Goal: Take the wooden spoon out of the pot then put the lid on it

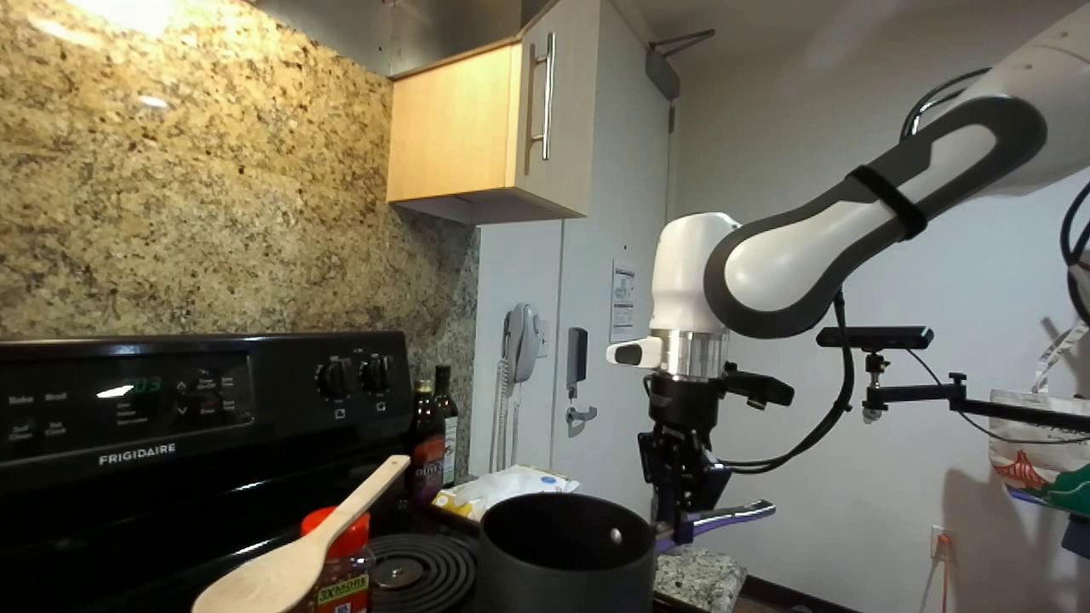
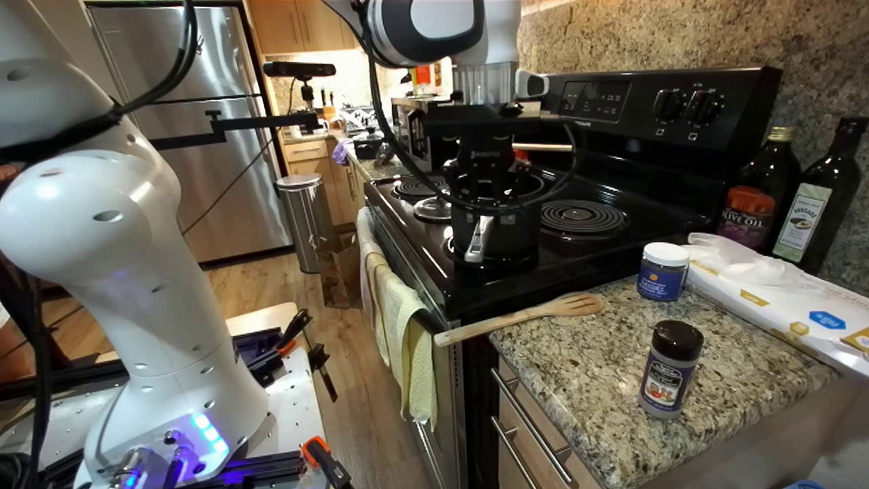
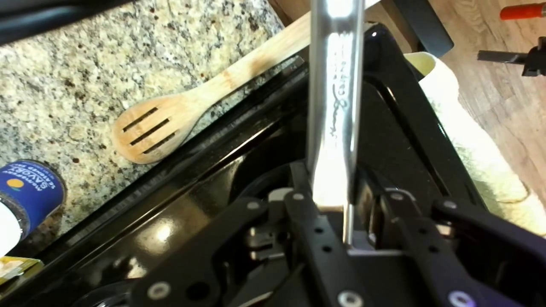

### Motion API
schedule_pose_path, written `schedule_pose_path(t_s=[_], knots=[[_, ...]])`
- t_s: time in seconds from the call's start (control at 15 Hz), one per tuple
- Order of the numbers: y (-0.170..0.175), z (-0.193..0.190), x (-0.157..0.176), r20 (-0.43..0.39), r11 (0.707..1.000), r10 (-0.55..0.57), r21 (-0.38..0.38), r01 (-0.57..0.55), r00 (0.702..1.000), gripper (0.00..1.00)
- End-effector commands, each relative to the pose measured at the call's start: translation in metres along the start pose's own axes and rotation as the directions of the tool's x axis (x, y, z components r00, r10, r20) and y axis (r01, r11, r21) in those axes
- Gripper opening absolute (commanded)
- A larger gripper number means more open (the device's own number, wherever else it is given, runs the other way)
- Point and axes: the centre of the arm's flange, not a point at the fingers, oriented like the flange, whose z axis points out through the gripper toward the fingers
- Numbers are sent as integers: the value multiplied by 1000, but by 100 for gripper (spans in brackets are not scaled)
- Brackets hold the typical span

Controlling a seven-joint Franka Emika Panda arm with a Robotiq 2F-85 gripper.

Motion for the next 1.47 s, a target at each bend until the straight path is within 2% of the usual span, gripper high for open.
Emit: schedule_pose_path(t_s=[0.0, 0.07, 0.33, 0.53, 0.8, 1.07, 1.27, 1.33, 1.4], knots=[[-4, -10, -4, 18, 1000, 3, -27, -3, 1000, 55], [-4, -11, -4, 18, 1000, 0, -27, 0, 1000, 56], [-5, -22, -2, -10, 999, 7, -32, -7, 1000, 81], [-12, -44, 1, -46, 998, 1, -64, -4, 999, 98], [-46, -89, 19, -126, 990, -81, -124, 65, 989, 100], [-102, -114, 59, -209, 979, -175, -142, 147, 962, 100], [-151, -107, 91, -159, 950, -304, -123, 287, 939, 100], [-129, -112, 79, -173, 959, -268, -144, 244, 948, 100], [-143, -110, 86, -162, 951, -296, -140, 275, 941, 100]])
